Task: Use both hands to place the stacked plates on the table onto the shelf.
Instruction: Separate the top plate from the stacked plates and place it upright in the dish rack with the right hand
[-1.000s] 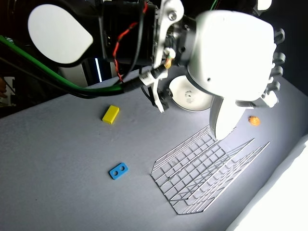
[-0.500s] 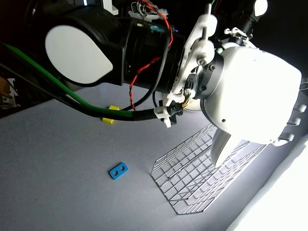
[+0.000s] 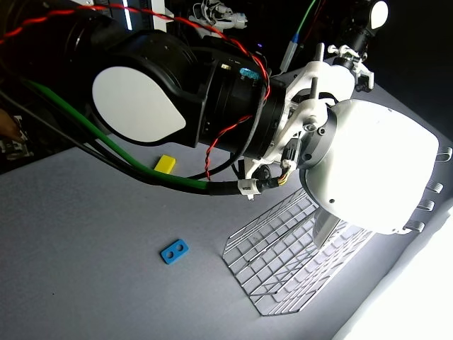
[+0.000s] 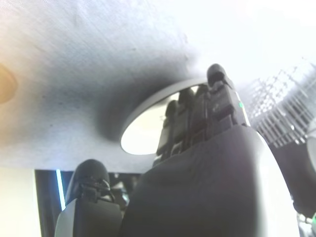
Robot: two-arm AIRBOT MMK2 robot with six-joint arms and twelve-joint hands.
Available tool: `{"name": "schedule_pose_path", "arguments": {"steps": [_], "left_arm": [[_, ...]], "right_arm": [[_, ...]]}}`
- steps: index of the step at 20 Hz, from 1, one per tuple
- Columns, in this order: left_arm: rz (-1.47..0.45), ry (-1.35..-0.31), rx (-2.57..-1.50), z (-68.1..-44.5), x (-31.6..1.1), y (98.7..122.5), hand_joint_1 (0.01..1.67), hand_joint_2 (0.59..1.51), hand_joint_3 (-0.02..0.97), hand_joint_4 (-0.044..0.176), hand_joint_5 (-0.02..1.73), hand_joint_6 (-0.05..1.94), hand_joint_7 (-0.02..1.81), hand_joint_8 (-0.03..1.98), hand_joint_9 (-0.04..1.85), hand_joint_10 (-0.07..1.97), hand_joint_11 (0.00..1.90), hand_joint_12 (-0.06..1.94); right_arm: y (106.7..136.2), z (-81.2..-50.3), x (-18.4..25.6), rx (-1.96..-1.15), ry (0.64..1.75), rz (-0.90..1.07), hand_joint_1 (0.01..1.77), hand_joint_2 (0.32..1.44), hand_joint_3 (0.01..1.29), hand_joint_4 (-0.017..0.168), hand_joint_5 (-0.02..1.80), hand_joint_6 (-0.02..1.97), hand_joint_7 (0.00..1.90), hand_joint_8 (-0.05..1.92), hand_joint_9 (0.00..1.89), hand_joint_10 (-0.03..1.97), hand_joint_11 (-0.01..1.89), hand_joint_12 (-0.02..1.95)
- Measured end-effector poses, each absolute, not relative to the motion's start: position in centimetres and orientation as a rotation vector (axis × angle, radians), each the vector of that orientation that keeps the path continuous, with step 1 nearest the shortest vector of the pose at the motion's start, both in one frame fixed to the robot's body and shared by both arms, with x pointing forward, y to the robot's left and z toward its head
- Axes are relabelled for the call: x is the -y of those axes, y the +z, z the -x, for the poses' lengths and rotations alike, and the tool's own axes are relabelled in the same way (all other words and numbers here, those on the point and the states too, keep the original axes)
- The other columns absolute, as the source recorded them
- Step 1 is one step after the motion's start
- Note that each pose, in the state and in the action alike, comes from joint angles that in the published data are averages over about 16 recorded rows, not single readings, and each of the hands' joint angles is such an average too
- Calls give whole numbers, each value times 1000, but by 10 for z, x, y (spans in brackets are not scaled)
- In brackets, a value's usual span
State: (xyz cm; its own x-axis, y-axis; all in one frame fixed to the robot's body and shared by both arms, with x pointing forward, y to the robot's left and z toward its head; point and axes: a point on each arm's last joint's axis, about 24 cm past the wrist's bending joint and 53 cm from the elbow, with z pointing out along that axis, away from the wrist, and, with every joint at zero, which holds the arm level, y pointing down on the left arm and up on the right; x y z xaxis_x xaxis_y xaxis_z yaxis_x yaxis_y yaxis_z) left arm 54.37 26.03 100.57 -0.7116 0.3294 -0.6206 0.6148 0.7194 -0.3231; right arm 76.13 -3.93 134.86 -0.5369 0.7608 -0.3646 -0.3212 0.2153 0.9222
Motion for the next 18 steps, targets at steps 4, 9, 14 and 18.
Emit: {"name": "schedule_pose_path", "arguments": {"steps": [4,9,14,18], "left_arm": [[-652,-696,-2428,-542,-268,1002,21,1134,10,-1,39,7,65,0,7,-36,31,116],[-579,-682,-2472,-538,-275,999,20,1135,10,-3,39,0,56,-4,3,-40,35,135],[-533,-683,-2500,-534,-277,998,21,1132,10,-4,37,-1,48,-6,0,-41,39,149],[-511,-685,-2512,-531,-277,998,21,1132,10,-5,36,3,45,-8,0,-42,38,165]], "right_arm": [[1340,-766,44,-1589,1471,-443,1249,984,11,-9,1062,577,1113,987,972,1043,668,1657],[1325,-772,49,-1612,1445,-464,1249,984,11,-9,1073,553,1114,995,967,1077,658,1677],[1306,-779,55,-1638,1419,-495,1249,984,10,-9,1079,549,1113,1000,963,1086,654,1677],[1292,-783,57,-1656,1406,-518,1249,985,10,-9,1078,553,1102,1013,949,1108,648,1698]]}}
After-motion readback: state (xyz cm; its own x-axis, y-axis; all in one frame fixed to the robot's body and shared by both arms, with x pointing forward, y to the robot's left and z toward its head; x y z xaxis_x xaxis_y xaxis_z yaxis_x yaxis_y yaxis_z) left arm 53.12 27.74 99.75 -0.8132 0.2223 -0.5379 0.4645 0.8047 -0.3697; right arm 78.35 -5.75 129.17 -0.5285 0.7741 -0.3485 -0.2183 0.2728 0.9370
